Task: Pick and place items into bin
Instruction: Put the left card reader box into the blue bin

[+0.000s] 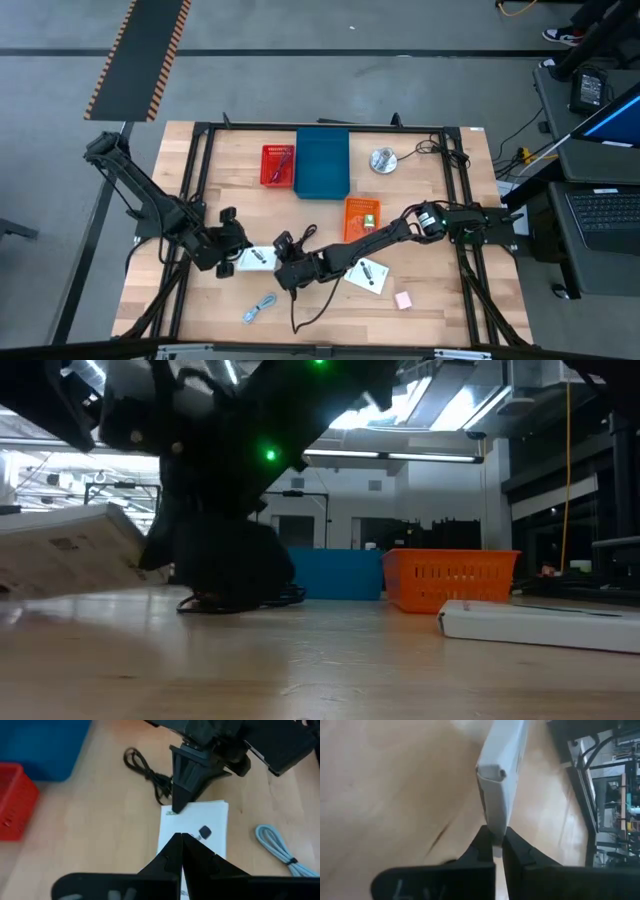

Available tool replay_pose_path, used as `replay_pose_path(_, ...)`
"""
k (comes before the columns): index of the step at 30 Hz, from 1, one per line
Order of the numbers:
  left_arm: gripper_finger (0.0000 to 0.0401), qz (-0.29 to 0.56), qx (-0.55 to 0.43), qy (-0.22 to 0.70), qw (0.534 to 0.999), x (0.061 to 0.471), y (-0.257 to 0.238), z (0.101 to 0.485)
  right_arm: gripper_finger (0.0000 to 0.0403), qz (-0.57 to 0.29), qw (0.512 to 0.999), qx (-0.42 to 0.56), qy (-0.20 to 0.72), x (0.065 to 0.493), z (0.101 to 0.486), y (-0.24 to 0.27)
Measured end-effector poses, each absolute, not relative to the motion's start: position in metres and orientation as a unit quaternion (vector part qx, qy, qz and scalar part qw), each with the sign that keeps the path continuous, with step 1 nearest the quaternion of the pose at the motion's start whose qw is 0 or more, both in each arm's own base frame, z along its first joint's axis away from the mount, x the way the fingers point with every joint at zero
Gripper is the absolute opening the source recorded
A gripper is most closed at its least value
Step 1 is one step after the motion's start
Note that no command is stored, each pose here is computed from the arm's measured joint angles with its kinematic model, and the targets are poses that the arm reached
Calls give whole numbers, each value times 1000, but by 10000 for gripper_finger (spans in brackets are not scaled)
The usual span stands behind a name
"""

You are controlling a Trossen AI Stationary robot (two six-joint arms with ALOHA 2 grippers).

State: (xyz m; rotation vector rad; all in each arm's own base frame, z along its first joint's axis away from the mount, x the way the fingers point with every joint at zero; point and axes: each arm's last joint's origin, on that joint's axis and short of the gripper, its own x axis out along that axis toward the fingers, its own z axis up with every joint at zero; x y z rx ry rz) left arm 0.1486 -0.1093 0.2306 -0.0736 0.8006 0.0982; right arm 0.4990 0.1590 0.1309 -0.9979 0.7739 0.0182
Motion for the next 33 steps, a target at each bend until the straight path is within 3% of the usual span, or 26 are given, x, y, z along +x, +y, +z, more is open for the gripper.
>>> replay_pose_path(14, 2, 50, 50, 354, 933, 145, -108, 237, 0, -35, 855, -347, 384, 465, 221, 148)
replay_pose_path(24, 2, 66, 73, 320, 942, 140, -106, 243, 0, -70, 883, -267, 379, 428, 223, 135)
replay_pose_path(33, 2, 110, 109, 287, 945, 141, -103, 244, 0, -95, 935, -203, 276, 379, 221, 115)
